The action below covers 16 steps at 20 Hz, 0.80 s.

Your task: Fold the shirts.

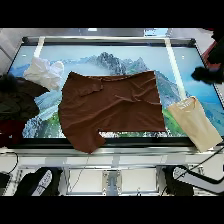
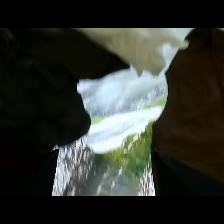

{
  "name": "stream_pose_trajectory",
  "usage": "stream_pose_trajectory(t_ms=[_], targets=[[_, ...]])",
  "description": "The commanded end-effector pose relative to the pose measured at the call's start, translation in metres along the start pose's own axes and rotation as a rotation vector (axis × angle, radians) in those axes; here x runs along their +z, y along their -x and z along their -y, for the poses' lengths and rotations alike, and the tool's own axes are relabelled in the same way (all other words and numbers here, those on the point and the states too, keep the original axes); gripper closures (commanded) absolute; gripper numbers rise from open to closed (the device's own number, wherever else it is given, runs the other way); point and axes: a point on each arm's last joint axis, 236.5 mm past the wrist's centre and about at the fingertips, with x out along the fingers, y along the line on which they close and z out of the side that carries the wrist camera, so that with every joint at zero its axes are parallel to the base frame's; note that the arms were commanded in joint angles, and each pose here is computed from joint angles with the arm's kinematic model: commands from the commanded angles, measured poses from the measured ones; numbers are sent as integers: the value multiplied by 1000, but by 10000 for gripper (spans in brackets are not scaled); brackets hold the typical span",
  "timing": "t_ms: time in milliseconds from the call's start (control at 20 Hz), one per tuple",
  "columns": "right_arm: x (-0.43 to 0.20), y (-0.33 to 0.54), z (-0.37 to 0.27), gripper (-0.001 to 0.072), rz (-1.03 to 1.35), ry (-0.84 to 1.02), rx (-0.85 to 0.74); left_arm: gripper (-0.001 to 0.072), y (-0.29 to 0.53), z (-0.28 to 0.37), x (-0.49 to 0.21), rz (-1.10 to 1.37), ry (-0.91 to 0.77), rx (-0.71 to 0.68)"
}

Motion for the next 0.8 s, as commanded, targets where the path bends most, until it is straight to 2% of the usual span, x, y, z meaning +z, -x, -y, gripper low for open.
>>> stream_pose_trajectory(t_ms=[0,100,200,350,550,600,650,700,750], targets=[[-87,-4,1,343,-142,-48,7,57,-46,21,-161,-318,185,-50],[-120,-3,-7,343,-170,-69,26,92,-69,46,-212,-421,345,-103],[-134,5,-15,343,-157,-79,43,117,-86,74,-230,-427,464,-199],[-129,26,-26,343,-80,-69,56,119,-93,100,-224,-391,588,-305],[-119,51,-34,343,4,-45,58,127,-95,107,-203,-328,669,-362],[-119,55,-36,343,14,-40,57,209,-96,106,-201,-329,703,-366],[-118,58,-37,342,22,-36,57,363,-98,102,-199,-328,739,-359],[-117,61,-37,343,32,-33,57,419,-101,94,-197,-320,782,-345],[-117,63,-38,342,38,-32,58,419,-103,87,-198,-320,811,-328]])
